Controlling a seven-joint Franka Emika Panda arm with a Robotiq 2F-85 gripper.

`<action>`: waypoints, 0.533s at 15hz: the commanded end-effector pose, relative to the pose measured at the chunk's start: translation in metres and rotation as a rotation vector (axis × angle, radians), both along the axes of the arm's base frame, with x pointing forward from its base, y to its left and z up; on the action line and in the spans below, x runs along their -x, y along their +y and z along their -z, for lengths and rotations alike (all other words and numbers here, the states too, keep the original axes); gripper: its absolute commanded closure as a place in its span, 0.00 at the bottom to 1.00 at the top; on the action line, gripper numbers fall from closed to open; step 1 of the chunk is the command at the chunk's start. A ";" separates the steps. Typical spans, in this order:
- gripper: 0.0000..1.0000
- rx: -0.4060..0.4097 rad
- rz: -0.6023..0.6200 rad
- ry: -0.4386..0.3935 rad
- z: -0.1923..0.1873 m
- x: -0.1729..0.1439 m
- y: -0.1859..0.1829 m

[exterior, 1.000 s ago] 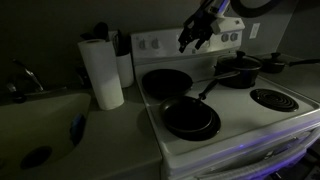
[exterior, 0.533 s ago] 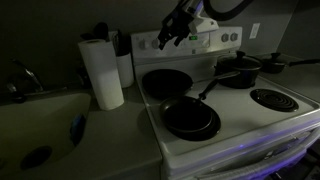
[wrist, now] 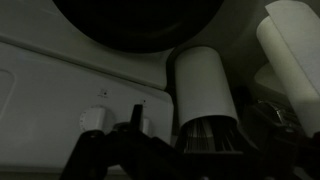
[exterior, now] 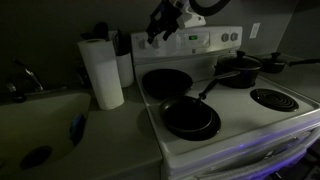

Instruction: Turn the first knob from the left

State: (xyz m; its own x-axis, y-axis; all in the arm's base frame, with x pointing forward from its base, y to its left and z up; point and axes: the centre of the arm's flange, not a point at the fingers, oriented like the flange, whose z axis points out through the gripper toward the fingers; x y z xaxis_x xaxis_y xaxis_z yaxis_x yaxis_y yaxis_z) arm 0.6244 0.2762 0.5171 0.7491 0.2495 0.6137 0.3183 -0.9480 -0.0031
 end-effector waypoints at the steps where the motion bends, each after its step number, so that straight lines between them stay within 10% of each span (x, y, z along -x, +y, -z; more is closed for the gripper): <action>1: 0.00 -0.050 0.034 -0.042 0.012 -0.001 -0.003; 8: 0.00 -0.190 0.040 -0.144 0.033 -0.041 0.006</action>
